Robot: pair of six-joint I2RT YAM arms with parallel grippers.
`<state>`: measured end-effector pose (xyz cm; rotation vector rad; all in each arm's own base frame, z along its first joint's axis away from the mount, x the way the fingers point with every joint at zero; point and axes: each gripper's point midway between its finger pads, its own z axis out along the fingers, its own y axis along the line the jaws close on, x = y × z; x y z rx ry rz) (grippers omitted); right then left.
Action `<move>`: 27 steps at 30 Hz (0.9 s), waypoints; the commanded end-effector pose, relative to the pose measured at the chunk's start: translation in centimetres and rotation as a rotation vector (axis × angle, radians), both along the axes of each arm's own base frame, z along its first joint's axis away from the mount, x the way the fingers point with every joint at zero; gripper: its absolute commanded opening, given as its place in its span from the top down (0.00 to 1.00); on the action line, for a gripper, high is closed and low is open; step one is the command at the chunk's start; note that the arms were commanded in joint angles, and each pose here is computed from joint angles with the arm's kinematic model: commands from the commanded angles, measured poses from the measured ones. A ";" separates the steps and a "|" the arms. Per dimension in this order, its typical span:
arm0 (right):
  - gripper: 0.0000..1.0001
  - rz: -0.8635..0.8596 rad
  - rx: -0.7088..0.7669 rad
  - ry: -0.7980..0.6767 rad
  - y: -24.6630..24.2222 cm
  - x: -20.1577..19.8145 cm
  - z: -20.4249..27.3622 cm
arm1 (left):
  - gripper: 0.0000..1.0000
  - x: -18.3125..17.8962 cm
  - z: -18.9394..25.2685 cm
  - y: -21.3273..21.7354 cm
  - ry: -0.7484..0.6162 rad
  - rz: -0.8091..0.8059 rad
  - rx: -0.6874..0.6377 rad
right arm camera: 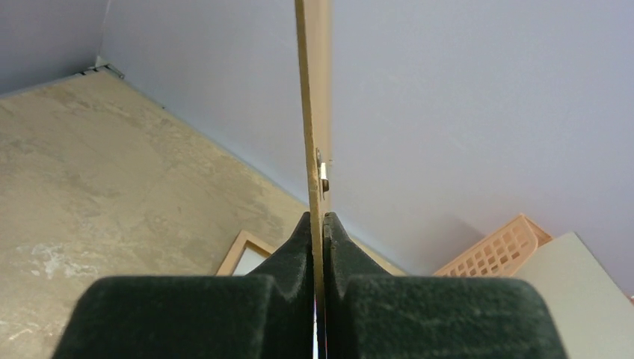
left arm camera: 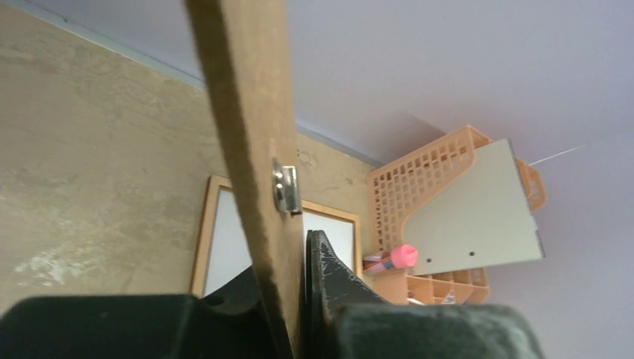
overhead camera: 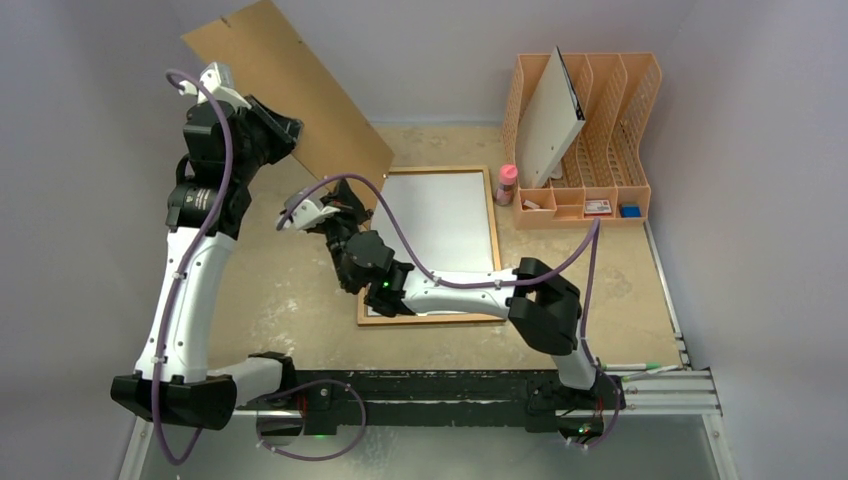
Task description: Put the photo into the frame
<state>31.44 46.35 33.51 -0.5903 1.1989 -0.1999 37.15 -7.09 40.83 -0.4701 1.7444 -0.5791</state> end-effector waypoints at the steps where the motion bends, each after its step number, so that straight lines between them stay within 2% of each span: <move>1: 1.00 -0.039 0.241 -0.084 -3.1 -0.5 7.5 | 1.00 -1.0 3.1 -0.1 -0.083 -0.011 0.000; 3: 0.96 -0.035 0.239 -0.080 -3.2 -0.6 7.3 | 1.00 -0.8 3.3 -0.4 -0.097 -0.025 -0.004; 4: 0.83 -0.029 0.240 -0.078 -3.3 -0.7 7.2 | 1.00 -0.6 3.5 -0.5 -0.106 -0.031 -0.007; 6: 0.64 0.006 0.227 -0.062 -3.2 -0.9 7.1 | 1.00 -0.3 4.2 -0.8 -0.136 -0.045 -0.017; 8: 0.40 0.094 0.196 -0.004 -2.2 -1.3 6.7 | 1.00 0.2 4.7 -0.8 -0.154 -0.043 -0.016; 10: 0.20 0.203 0.194 0.065 -1.4 -2.0 6.3 | 1.00 0.8 5.3 -0.8 -0.173 -0.043 -0.008; 12: 0.11 0.282 0.167 0.124 -1.3 -2.7 5.5 | 1.00 1.6 5.7 -0.9 -0.189 -0.045 -0.002; 15: 0.07 0.404 0.133 0.179 -1.6 -4.5 4.8 | 1.00 2.8 6.0 -1.1 -0.208 -0.052 0.007; 19: 0.06 0.603 0.139 0.279 -2.3 -6.5 5.9 | 1.00 4.7 5.0 -1.8 -0.188 -0.091 0.022; 22: 0.06 0.733 0.206 0.340 -4.3 -7.0 7.3 | 1.00 5.9 3.8 -2.5 -0.172 -0.142 0.017; 27: 0.05 0.735 0.422 0.417 -9.4 -4.5 9.1 | 1.00 5.8 3.7 -4.1 -0.204 -0.288 0.007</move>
